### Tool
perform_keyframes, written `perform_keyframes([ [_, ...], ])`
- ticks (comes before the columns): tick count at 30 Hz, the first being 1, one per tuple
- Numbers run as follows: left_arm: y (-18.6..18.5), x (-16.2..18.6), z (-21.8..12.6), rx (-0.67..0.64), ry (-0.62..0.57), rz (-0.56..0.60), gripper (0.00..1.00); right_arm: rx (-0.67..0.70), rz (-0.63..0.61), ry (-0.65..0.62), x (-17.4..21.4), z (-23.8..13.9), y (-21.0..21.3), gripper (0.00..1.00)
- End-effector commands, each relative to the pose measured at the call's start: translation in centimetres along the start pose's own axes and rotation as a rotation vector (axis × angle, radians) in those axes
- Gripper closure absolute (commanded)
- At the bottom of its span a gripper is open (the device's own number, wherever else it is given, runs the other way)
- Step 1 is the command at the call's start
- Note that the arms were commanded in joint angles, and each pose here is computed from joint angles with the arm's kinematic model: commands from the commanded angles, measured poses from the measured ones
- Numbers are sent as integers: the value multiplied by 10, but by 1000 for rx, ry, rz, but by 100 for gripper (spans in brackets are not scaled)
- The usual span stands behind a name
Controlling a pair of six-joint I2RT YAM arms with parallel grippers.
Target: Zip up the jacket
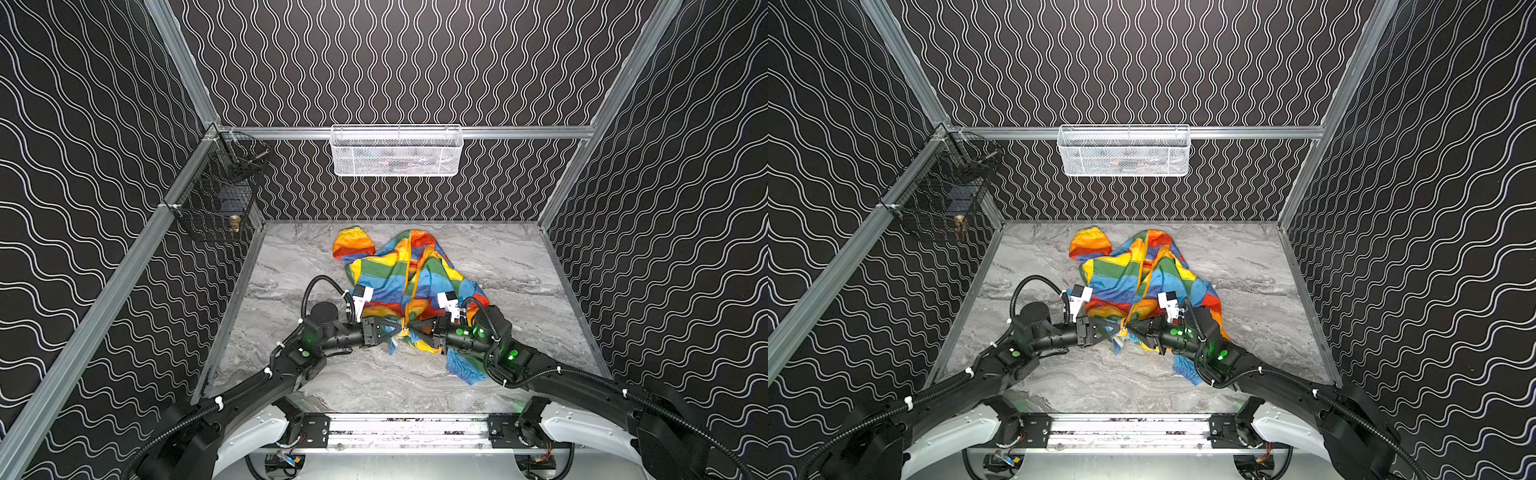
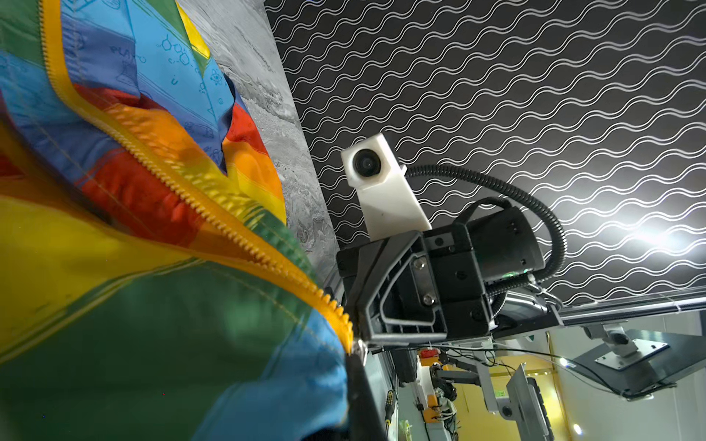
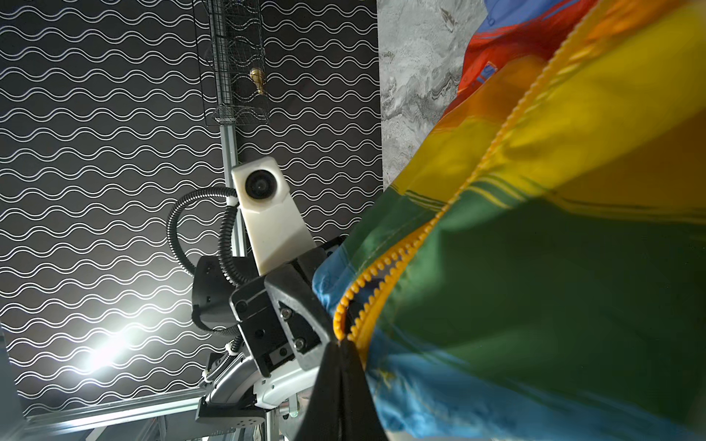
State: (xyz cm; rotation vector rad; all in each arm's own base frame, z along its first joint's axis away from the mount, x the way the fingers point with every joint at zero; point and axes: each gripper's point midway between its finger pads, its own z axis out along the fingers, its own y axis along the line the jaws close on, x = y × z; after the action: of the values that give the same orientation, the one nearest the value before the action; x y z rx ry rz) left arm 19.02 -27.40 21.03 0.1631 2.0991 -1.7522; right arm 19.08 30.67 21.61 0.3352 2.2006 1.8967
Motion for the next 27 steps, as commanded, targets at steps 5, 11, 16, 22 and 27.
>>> perform_keyframes([
  [5,2,9,0,-1,46,6,100,-21,-41,-84,-16,-2,14,100],
  [11,2,12,1,-4,61,5,100,-12,-44,-100,-21,0,13,100],
  [16,4,16,1,-13,76,6,100,-17,-35,-121,-26,0,13,100],
  [22,10,19,2,-29,83,4,100,-28,-27,-154,-33,-4,17,100],
  [27,15,18,1,-65,77,13,100,-33,-2,-159,-33,-5,16,100],
])
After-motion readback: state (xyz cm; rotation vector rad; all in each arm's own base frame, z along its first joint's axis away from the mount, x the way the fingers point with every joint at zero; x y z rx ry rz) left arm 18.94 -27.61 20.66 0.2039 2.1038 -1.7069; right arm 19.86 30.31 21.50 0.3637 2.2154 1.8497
